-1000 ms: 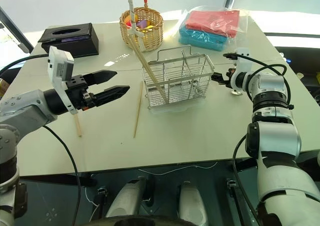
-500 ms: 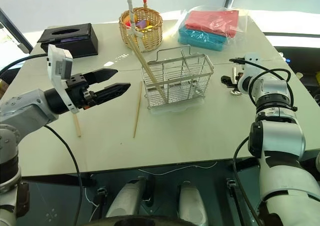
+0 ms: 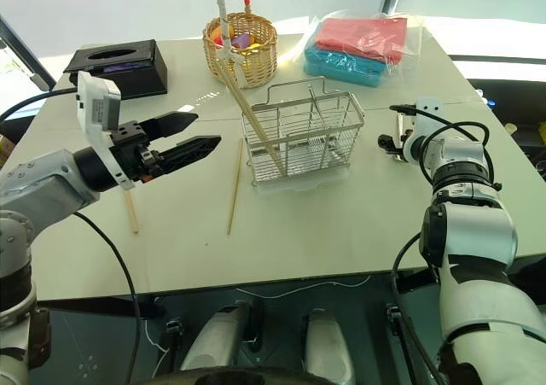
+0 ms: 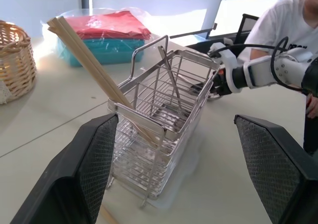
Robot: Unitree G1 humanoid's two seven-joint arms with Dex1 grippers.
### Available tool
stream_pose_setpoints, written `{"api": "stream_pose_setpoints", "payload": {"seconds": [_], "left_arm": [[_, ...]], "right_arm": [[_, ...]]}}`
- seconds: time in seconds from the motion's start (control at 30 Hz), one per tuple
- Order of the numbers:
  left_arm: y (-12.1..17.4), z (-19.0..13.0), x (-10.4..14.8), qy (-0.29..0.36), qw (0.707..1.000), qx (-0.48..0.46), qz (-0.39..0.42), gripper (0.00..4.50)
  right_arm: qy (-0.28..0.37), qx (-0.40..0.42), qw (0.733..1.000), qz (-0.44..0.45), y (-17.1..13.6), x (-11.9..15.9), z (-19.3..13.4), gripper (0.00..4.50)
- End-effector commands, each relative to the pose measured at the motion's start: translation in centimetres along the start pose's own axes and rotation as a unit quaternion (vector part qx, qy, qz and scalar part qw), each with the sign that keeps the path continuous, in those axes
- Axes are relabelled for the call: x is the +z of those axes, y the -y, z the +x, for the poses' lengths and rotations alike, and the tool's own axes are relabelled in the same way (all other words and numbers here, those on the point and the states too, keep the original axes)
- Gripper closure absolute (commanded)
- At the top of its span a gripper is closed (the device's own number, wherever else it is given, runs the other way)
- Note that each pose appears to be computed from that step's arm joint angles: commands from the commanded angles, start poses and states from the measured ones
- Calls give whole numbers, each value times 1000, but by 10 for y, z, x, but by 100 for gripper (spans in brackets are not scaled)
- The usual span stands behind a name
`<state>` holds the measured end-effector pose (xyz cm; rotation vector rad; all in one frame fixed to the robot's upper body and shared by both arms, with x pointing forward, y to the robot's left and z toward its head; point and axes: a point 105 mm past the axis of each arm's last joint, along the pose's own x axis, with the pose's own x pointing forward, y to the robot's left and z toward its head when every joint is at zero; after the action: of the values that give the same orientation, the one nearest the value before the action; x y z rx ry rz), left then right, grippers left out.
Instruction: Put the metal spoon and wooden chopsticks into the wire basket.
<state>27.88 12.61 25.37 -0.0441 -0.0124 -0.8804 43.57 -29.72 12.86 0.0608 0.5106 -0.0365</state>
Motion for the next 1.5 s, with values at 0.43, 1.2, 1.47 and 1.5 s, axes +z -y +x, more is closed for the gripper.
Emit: {"api": "stream_pose_setpoints", "payload": {"seconds": [0.43,1.2,1.47,1.5], "left_arm": [[0,-6,21,52,998,23,13,49],[-3,-1,20,64,998,26,4,49],[-12,7,16,68,997,19,-8,49],[-14,8,15,70,997,21,-12,49]], "right_arm": [[13,1,1000,0,-4,17,-3,87],[176,19,979,-101,-29,96,-28,444],[391,72,913,-88,-83,150,-112,444],[406,75,907,-87,-88,150,-121,444]]}}
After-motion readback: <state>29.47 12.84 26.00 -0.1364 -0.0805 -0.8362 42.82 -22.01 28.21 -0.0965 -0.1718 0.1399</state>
